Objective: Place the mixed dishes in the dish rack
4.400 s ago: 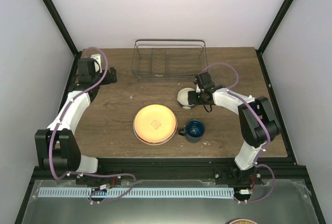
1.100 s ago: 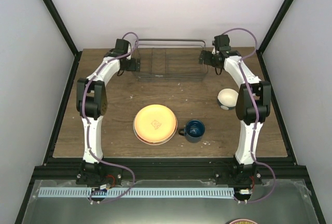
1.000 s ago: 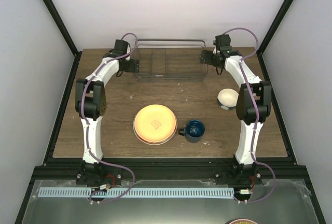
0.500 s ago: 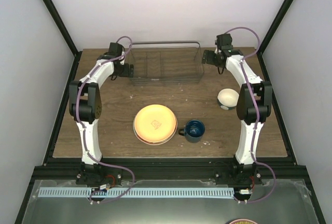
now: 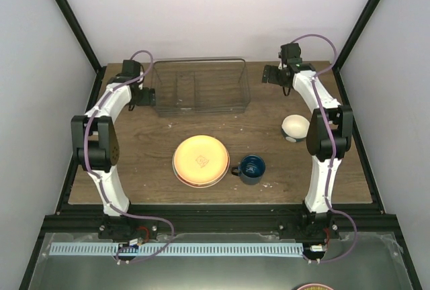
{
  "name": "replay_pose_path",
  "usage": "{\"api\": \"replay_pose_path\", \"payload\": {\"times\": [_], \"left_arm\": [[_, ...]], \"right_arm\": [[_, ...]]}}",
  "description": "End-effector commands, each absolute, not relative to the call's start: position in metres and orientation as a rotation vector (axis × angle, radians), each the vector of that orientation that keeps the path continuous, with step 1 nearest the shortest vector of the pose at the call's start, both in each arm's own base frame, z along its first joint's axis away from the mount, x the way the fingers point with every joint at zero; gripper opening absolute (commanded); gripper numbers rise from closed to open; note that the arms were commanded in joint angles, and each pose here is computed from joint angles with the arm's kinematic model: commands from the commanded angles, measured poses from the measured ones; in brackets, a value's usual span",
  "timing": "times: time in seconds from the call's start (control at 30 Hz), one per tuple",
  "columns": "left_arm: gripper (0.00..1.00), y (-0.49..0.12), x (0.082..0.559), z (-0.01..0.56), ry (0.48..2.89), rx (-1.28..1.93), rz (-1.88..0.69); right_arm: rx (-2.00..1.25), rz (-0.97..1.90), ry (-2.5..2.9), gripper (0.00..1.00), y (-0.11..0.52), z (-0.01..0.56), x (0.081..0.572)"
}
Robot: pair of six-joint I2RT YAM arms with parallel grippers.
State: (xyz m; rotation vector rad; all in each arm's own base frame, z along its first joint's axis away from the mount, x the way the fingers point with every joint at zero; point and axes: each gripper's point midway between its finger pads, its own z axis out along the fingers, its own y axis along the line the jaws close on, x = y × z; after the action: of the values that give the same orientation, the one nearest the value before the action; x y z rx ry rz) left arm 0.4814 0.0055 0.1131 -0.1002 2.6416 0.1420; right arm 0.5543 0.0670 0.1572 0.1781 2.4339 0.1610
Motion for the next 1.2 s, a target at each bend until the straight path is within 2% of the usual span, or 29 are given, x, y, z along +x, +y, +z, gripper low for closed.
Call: {"api": "replay_pose_path", "payload": {"times": [0.0, 0.33, 0.93, 1.03, 1.17], "left_arm": [[1.00, 0.028, 0.458, 0.106, 2.665, -0.161, 0.233], [1.00, 0.049, 0.442, 0.101, 2.668, -0.220, 0.289], [1.00, 0.135, 0.411, 0.110, 2.638, -0.458, 0.350], [1.00, 0.137, 0.414, 0.115, 2.624, -0.462, 0.313], [1.00, 0.113, 0.424, 0.128, 2.568, -0.378, 0.130]], "right_arm": [[0.154, 0.158, 2.392, 1.00, 0.067, 0.181, 0.559], [0.149, 0.158, 2.408, 1.00, 0.068, 0.179, 0.555], [0.122, 0.203, 2.442, 1.00, 0.074, 0.171, 0.543], [0.106, 0.231, 2.448, 1.00, 0.080, 0.171, 0.541], [0.045, 0.267, 2.434, 1.00, 0.101, 0.178, 0.539]]}}
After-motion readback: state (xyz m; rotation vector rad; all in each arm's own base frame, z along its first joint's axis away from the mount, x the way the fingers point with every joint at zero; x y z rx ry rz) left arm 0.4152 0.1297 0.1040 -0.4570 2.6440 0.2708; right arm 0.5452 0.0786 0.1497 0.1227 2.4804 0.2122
